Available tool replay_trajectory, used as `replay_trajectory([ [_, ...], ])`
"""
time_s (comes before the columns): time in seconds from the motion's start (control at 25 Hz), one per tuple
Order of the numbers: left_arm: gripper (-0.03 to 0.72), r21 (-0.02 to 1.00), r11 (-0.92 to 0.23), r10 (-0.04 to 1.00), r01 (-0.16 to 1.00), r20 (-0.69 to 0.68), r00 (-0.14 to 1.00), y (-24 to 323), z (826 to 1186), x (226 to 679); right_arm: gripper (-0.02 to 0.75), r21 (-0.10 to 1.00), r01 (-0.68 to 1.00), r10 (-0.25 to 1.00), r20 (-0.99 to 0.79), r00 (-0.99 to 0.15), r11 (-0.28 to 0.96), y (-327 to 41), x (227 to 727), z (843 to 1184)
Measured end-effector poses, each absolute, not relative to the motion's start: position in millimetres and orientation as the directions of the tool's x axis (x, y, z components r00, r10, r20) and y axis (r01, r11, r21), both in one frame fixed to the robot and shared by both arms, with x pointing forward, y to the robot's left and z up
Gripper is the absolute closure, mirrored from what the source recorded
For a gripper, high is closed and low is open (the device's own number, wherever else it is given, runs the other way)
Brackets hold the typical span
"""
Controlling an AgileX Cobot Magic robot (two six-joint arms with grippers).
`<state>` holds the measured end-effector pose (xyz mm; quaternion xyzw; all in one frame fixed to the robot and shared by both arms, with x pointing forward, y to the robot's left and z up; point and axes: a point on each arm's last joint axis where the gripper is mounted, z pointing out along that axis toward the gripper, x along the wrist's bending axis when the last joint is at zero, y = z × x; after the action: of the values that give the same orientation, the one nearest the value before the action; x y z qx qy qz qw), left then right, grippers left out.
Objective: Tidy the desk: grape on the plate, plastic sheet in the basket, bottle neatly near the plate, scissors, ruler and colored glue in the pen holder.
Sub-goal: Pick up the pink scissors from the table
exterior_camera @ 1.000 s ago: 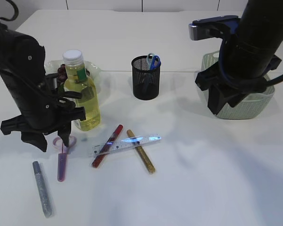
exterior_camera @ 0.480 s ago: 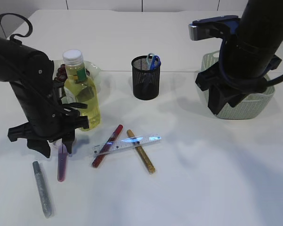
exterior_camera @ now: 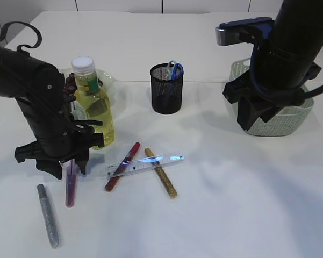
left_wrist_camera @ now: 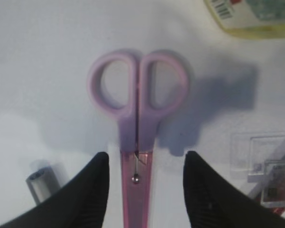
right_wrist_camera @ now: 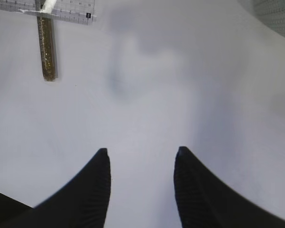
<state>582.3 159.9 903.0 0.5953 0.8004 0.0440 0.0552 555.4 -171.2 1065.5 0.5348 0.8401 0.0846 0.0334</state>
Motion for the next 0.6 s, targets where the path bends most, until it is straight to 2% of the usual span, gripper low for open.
replay_trajectory([
  [0.6,0.314,0.122,0.284,0.959,0.951,-0.023,-0.283,159.4,890.8,583.4,0.379,0.178,0.893,0.904,0.034,-0.426,0.414,-171.2,555.4,1065.5],
])
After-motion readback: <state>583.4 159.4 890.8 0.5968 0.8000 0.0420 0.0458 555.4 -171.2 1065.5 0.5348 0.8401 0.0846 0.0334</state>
